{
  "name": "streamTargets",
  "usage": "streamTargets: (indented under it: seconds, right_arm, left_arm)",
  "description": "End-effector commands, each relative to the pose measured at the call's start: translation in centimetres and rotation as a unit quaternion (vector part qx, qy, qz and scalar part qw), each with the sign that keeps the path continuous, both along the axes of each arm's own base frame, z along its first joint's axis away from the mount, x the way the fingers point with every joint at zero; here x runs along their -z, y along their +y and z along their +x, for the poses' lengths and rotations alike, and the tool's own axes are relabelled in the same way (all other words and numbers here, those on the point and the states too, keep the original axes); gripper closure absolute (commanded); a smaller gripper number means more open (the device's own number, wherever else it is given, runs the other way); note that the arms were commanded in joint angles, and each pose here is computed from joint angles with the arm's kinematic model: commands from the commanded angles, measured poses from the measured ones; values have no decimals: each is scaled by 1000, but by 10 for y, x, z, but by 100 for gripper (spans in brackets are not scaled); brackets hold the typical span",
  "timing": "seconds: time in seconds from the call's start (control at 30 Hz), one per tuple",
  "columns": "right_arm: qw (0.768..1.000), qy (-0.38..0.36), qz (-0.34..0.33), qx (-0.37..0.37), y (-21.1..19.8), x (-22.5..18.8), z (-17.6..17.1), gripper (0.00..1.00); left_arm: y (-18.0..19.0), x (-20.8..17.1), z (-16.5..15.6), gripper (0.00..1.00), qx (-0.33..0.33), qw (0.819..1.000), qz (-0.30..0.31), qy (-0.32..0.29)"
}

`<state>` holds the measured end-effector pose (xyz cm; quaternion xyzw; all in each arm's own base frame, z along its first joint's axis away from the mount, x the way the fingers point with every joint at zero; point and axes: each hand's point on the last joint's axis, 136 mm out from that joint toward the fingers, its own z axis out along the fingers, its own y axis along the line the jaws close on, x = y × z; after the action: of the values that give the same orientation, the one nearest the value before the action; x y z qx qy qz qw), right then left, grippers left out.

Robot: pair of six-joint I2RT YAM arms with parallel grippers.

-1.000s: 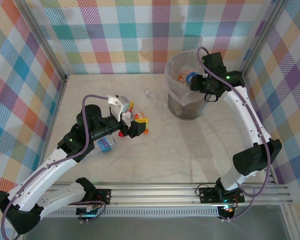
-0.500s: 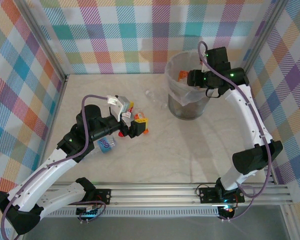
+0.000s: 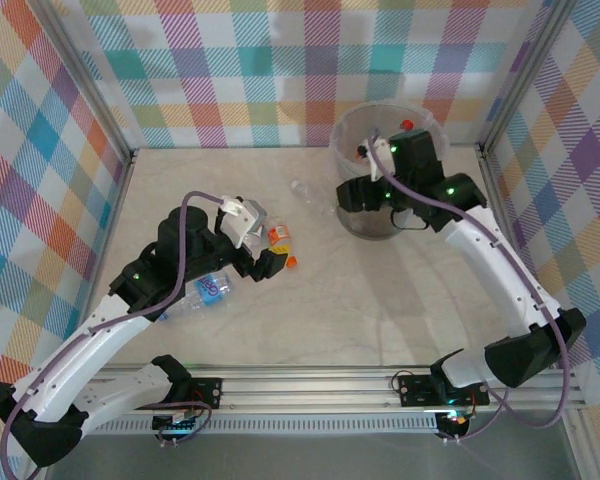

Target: Put the plastic bottles in the bin

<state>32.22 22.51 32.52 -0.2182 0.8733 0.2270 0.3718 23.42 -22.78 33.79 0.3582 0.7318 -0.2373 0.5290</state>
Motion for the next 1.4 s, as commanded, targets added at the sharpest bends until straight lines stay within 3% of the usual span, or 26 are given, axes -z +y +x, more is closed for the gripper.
streamTargets:
  seconds: [0.0,0.4,0.63,0.97,1.37]
  right_arm:
    - [999,-19,-26,-17,13,12,-6,35]
    - [990,-18,-117,-78,69,72,5,33]
    - [979,-15,-185,-83,91,112,39,33]
    - [946,-43,-316,-51,102,170,108,31]
    - [939,9,-342,-21,94,213,162,25]
  left_arm:
    - [11,1,-10,0,3,1000,28,9]
    - [43,41,-23,0,-62,998,1,16]
    - [41,52,-20,0,-63,998,4,25]
    - [41,63,-16,0,-69,997,13,34]
    - [41,64,-17,0,-68,997,15,37]
